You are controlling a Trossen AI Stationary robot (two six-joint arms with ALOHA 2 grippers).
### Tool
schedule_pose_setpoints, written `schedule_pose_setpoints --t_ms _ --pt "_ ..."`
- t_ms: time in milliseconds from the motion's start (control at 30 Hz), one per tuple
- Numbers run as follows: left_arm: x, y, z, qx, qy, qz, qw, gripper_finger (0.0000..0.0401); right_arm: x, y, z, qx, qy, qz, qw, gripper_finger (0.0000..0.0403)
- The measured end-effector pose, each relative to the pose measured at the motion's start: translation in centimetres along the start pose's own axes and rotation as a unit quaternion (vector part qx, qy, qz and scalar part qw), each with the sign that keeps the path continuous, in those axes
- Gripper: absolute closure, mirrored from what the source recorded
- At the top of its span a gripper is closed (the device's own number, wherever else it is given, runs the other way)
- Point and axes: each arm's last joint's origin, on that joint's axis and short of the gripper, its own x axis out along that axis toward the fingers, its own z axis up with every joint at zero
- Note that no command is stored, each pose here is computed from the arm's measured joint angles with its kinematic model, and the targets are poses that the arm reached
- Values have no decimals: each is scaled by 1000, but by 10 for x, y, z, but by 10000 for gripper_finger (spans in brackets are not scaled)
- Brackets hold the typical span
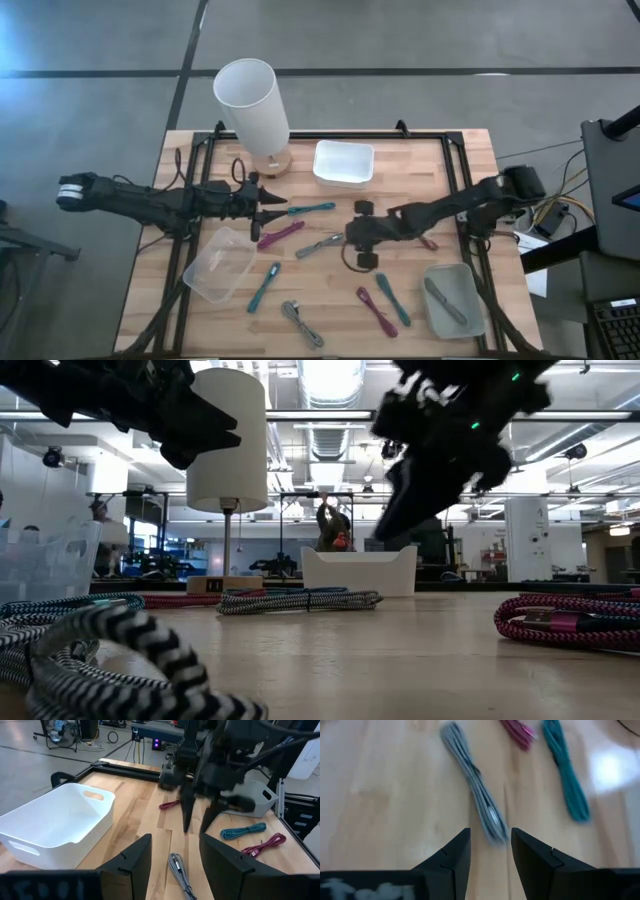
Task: Pick & Place USB Port
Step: Put the top white charger cable into the gray bin
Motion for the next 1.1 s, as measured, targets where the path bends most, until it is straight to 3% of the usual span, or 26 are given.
schedule_pose_setpoints --t_ms 133,267,500,667,800,1000,1100 --pt "0 0 0 0 2 1 1000 232 30 2 3 -17 -16 41 999 266" --pt "1 0 -1 0 4 1 1000 232 57 1 5 -32 5 37 999 266" --pt "2 0 -3 1 8 3 1000 232 86 -1 10 -73 31 -33 996 266" --pt "2 0 -3 1 9 3 1000 232 94 -2 15 -100 72 -32 992 270" --pt "2 0 -3 2 9 3 1000 232 96 -2 16 -102 99 -27 989 300" --pt "3 0 -3 3 11 4 1000 232 88 -3 20 -84 107 -16 991 381" --pt "3 0 -4 3 12 4 1000 232 78 -4 22 -57 129 -18 990 387"
